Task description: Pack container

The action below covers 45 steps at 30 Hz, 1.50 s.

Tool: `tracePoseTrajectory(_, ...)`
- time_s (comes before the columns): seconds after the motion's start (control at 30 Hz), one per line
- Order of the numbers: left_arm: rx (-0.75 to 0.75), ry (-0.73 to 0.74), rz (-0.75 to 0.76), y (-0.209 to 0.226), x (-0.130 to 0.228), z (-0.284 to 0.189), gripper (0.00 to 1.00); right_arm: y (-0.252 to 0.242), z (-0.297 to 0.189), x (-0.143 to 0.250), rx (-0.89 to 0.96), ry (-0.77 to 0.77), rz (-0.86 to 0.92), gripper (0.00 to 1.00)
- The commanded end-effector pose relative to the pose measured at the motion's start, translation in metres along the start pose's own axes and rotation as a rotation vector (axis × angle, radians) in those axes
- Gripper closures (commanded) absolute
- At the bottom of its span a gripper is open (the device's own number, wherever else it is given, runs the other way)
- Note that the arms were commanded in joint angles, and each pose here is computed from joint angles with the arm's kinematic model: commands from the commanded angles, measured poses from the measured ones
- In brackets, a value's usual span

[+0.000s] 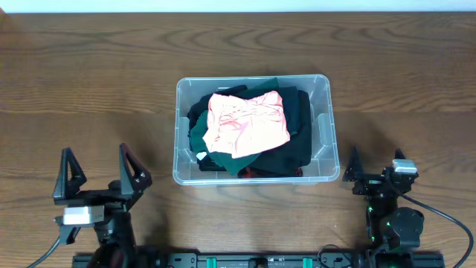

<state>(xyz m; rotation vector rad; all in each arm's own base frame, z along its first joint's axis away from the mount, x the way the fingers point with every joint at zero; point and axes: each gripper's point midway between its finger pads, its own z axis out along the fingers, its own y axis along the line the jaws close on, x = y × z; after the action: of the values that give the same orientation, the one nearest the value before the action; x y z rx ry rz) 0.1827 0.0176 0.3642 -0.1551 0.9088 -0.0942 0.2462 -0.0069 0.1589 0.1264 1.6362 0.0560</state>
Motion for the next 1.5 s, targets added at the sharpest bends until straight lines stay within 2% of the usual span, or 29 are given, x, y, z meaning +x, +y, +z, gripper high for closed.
tracePoseTrajectory(0.0, 0.004, -0.015, 0.014, 0.001, 0.007, -0.004, 0.02, -0.002, 0.000, 0.001, 0.009, -0.002, -0.017, 0.01)
tracePoseTrajectory(0.77, -0.026, 0.147, 0.026, 0.014, 0.076, -0.017, 0.02, -0.002, 0.000, 0.001, 0.009, -0.002, -0.016, 0.01)
tracePoseTrajectory(0.93, -0.089, 0.311, 0.044, 0.028, 0.115, -0.027, 0.02, -0.002, 0.000, 0.001, 0.009, -0.002, -0.017, 0.01)
tracePoseTrajectory(1.23, -0.146, 0.758, 0.079, 0.045, 0.207, -0.084, 0.02, -0.002, 0.000, 0.001, 0.008, -0.002, -0.016, 0.01)
tracePoseTrajectory(1.47, -0.151, 0.789, 0.083, 0.046, 0.212, -0.090, 0.02, -0.002, 0.000, 0.001, 0.009, -0.002, -0.016, 0.01)
